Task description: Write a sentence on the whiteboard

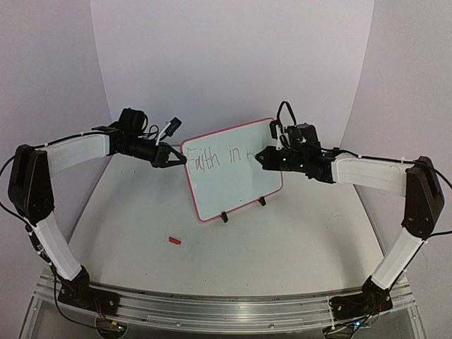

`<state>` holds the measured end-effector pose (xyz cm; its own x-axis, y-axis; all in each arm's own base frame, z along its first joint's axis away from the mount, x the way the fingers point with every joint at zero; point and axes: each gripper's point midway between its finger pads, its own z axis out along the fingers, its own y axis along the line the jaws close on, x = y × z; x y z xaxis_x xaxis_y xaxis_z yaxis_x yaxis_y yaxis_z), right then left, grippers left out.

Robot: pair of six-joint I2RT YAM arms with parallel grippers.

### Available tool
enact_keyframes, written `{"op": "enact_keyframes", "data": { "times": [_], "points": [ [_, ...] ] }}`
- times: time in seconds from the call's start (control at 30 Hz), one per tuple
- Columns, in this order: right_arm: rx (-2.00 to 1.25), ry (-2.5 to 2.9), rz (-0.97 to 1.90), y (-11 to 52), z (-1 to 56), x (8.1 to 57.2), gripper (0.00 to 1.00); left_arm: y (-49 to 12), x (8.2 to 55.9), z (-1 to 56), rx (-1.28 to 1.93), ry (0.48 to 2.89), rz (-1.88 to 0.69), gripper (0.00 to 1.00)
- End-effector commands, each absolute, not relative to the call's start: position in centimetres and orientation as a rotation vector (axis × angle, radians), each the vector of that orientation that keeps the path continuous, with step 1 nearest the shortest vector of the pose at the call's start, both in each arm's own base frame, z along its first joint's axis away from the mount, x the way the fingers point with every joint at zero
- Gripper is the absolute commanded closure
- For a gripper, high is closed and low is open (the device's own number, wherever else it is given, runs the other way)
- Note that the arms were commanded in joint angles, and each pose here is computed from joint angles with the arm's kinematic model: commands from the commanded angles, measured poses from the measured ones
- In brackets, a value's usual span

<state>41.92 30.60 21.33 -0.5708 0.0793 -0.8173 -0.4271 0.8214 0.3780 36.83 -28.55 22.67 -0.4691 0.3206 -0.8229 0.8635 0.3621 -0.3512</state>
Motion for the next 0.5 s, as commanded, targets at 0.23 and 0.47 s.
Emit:
{"op": "enact_keyframes", "data": {
  "times": [0.23, 0.47],
  "points": [
    [-0.219, 2.067, 0.633, 30.6, 21.6, 43.7, 1.0, -29.3, 35.4, 21.7, 1.076, 2.008, -1.081, 1.0],
    [-0.182, 2.072, 0.589, 29.6, 21.4, 43.7, 1.0, -29.3, 35.5, 21.7, 1.074, 2.009, -1.079, 1.0]
  ]
}}
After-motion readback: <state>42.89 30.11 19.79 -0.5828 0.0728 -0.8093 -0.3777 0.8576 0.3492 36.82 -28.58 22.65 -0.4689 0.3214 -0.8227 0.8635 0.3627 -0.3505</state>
